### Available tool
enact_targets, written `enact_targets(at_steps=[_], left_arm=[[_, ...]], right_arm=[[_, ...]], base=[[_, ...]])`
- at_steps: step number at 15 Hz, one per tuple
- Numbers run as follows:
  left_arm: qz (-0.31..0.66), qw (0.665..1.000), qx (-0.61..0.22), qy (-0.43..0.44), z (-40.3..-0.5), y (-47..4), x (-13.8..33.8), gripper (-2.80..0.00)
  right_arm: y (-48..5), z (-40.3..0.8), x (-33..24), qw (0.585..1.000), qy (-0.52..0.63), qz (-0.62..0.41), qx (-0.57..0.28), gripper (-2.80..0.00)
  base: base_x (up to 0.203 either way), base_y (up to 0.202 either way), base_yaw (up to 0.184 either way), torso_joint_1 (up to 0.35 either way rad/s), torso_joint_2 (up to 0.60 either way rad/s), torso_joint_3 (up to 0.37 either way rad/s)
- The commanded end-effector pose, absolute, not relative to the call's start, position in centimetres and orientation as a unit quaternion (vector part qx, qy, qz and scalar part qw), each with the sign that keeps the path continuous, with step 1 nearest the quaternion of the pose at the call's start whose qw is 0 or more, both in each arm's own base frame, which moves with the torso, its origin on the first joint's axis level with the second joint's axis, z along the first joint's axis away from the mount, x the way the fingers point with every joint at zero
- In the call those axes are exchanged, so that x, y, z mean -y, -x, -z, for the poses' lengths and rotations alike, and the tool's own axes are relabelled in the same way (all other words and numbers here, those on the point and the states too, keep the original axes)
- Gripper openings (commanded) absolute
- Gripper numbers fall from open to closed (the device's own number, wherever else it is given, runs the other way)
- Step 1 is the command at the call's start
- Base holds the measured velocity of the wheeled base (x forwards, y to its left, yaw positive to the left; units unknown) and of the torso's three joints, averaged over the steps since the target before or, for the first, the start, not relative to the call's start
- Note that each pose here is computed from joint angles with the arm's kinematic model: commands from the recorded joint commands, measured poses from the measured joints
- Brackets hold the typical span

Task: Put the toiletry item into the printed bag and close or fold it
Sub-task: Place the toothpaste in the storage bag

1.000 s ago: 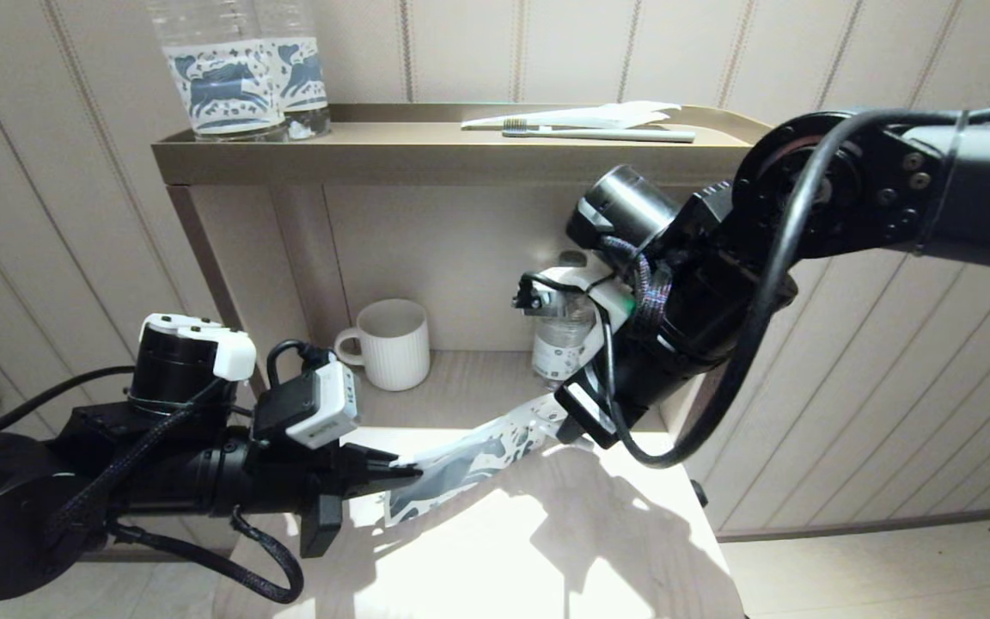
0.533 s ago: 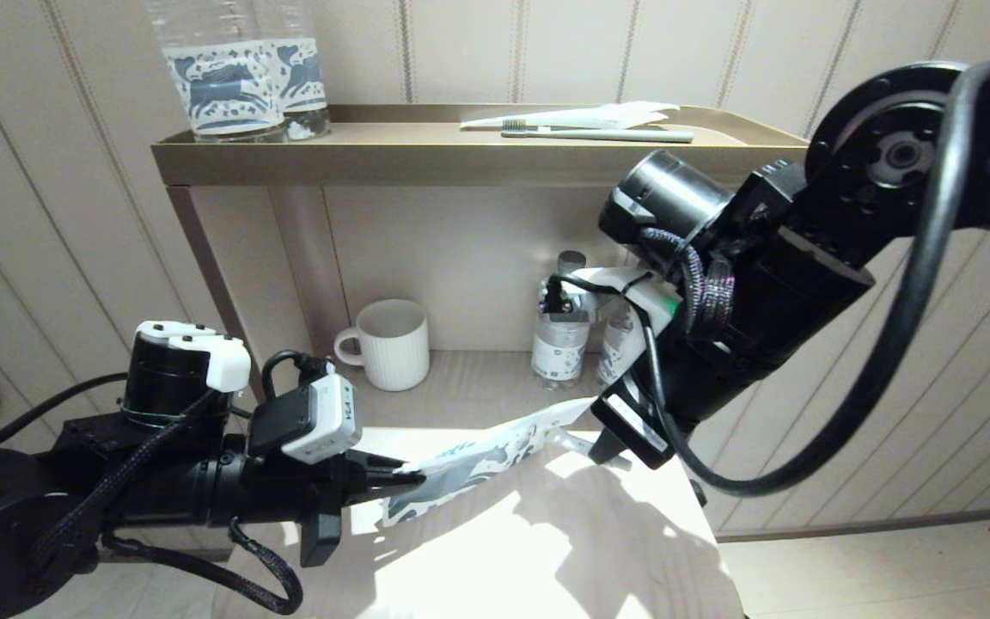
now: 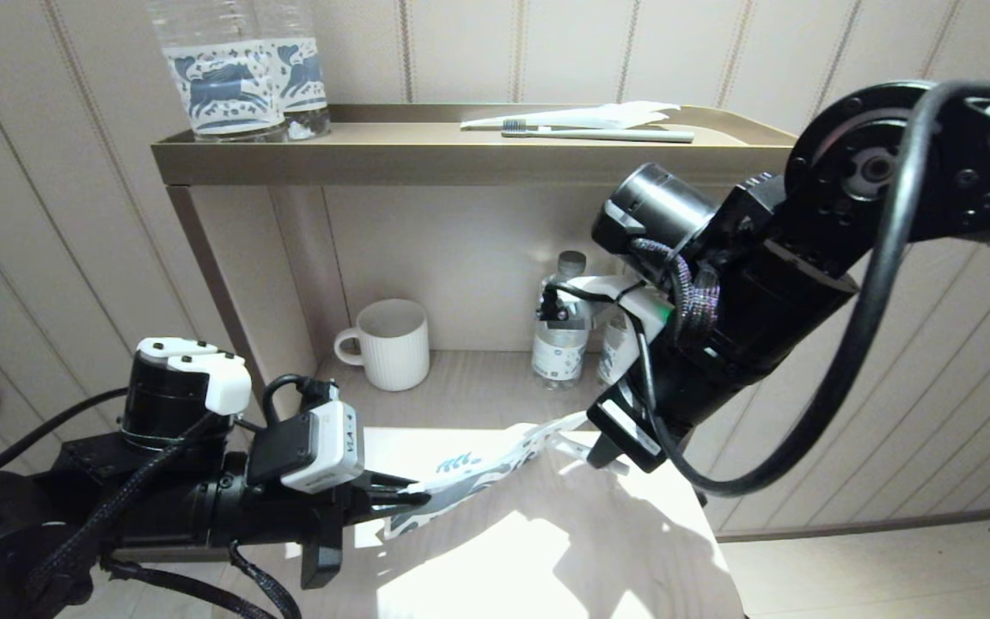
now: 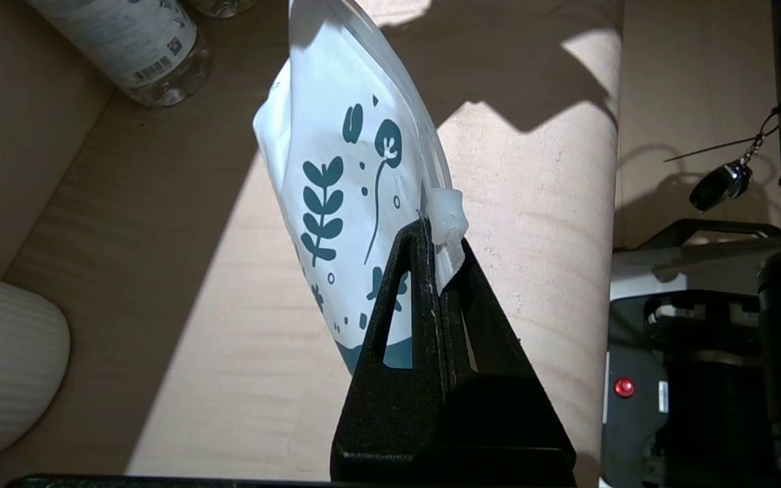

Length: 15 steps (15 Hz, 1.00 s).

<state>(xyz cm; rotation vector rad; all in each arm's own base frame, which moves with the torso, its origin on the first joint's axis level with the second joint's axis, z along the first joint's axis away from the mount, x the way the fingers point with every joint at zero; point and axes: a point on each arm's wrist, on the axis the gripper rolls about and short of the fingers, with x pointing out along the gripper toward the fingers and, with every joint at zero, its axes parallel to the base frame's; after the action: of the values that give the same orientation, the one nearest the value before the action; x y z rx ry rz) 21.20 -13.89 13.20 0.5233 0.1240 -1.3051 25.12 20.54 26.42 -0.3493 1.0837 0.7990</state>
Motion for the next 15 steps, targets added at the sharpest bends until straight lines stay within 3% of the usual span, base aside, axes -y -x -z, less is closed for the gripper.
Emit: enact_targets(at_steps=[1,15], left_arm=[[0.603,0.758,-0.055,-0.242,-13.1,-21.1,14.0,-2.80],[0.605,0.756,-0.048,-0.243,-13.1,-20.9,14.2,-2.80]], right_arm=[[-25.8,-25.8,-21.1,0.763,0.162,-0.367,-0.506,-2.80],[-27.1,-23.4,-23.1,0.752,0.170,-0.373,-0.516,-2.80]], base=[[0.000,0.000,0.000,0.000,0.00,0.000],[0.000,0.000,0.000,0.000,0.00,0.000]])
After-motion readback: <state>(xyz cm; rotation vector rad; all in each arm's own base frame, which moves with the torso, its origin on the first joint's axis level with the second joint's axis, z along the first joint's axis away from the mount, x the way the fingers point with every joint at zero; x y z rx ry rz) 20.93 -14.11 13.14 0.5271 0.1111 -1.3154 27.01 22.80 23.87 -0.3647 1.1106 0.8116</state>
